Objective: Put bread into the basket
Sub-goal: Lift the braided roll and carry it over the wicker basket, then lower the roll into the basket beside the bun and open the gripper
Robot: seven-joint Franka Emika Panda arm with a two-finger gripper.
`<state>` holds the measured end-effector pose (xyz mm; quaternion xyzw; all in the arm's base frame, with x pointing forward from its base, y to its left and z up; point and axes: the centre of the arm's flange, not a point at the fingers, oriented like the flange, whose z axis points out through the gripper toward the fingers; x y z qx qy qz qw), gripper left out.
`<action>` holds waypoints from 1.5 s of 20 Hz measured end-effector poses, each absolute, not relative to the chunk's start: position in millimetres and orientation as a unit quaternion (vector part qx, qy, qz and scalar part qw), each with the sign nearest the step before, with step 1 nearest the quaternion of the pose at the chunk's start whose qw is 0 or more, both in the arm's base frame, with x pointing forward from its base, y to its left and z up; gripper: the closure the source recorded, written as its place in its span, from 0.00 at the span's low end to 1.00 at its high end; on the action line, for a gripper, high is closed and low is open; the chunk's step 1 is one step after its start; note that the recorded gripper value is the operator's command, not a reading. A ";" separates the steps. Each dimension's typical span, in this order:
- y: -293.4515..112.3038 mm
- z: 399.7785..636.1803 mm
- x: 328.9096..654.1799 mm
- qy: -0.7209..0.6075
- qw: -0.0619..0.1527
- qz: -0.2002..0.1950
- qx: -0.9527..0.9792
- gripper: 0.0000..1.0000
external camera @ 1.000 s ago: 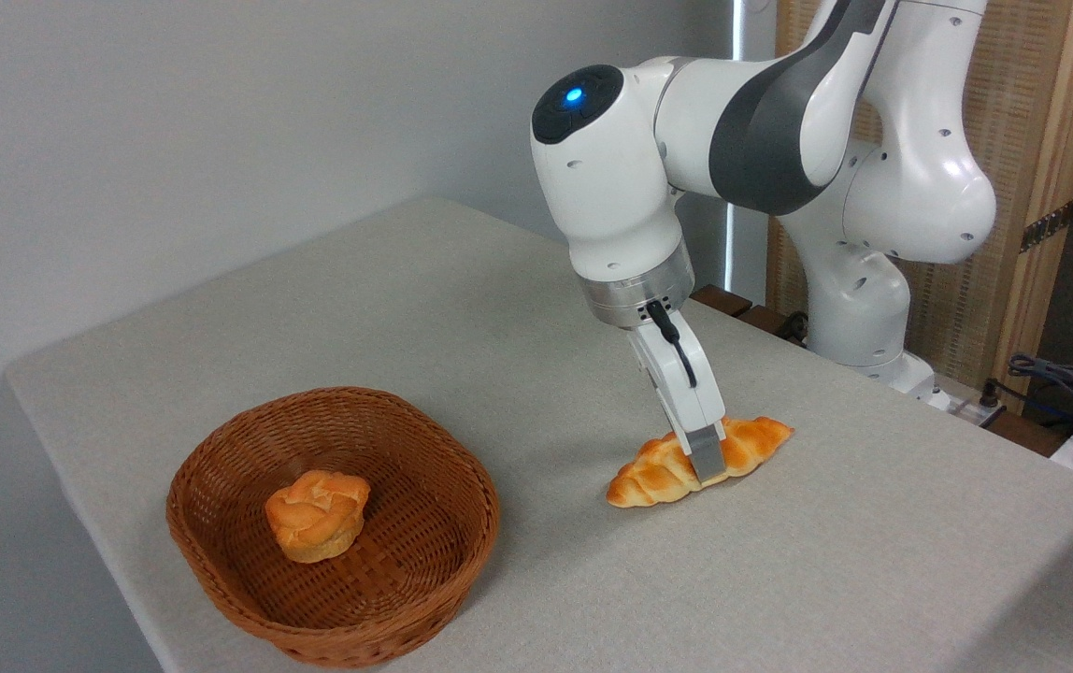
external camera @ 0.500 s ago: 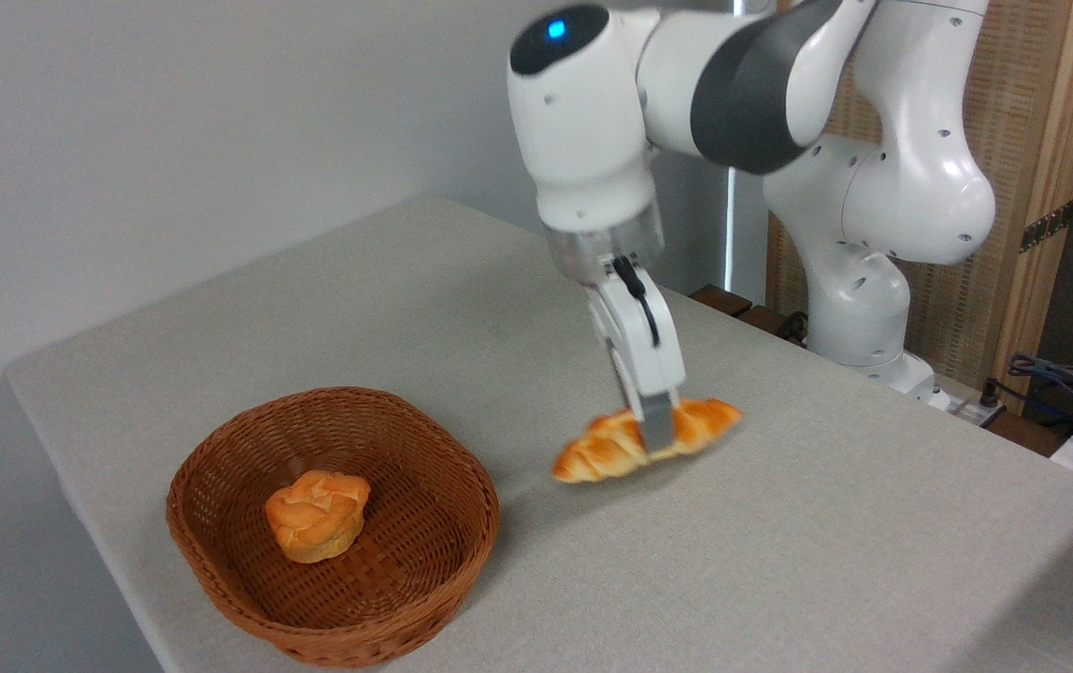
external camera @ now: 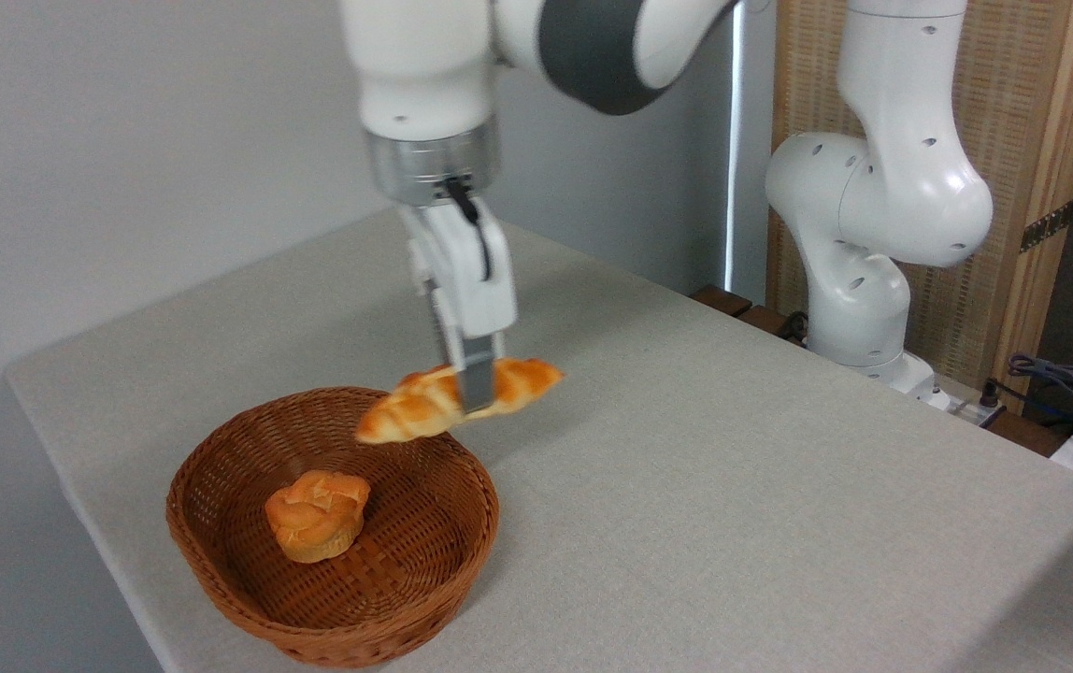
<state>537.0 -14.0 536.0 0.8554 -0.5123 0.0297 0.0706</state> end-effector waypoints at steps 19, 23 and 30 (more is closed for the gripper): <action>-13.5 480.7 619.0 -0.460 0.034 0.081 0.884 0.00; -14.9 480.9 619.0 -0.452 0.035 0.081 0.888 0.00; -19.1 481.7 619.1 -0.454 0.036 0.081 0.887 0.00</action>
